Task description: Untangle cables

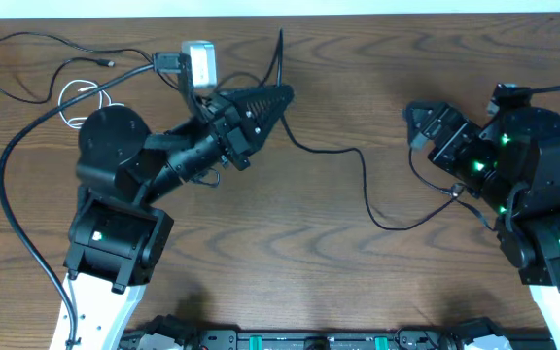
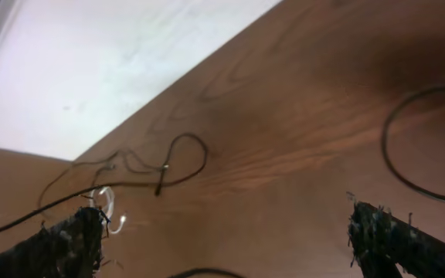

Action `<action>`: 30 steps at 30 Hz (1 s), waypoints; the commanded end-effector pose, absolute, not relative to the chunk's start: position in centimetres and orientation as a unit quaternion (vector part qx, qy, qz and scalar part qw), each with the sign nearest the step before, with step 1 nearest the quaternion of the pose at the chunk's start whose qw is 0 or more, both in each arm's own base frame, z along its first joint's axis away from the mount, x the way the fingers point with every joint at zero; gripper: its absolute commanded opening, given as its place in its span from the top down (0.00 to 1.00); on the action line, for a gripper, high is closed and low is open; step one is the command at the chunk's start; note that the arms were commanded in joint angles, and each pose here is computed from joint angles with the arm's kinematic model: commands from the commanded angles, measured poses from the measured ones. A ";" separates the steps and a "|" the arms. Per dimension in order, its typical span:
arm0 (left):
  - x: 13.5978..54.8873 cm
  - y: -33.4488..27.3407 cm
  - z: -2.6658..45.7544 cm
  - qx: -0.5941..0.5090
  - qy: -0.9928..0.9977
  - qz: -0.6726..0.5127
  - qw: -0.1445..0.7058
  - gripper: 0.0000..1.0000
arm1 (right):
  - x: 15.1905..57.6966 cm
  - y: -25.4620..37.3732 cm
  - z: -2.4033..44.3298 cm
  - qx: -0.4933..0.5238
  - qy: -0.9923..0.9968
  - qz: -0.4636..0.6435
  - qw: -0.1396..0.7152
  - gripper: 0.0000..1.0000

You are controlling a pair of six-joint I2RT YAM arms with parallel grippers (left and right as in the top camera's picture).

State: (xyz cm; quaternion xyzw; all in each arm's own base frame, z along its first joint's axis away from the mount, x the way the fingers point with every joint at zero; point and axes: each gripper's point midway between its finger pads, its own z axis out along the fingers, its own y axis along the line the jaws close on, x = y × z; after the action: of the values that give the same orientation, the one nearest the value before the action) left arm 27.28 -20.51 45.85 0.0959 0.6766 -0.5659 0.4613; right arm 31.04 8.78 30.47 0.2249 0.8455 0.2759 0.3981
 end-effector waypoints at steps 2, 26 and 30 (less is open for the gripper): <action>24.6 -21.1 49.6 0.127 0.628 -0.627 0.442 0.93 | 30.7 8.0 30.3 0.204 0.855 0.253 0.406 0.01; 16.9 -26.5 55.1 0.251 0.526 -0.730 0.357 0.93 | 30.1 7.9 29.5 0.204 0.865 0.243 0.389 0.01; 16.8 -27.5 54.1 0.265 0.533 -0.732 0.331 0.92 | 30.0 7.9 29.3 0.205 0.867 0.242 0.386 0.01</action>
State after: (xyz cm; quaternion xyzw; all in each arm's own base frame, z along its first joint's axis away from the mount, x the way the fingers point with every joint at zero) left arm 17.87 -27.30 53.39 0.2383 0.5436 -0.7288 0.3415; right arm 30.13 8.20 29.02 0.2072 0.8673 0.2461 0.3799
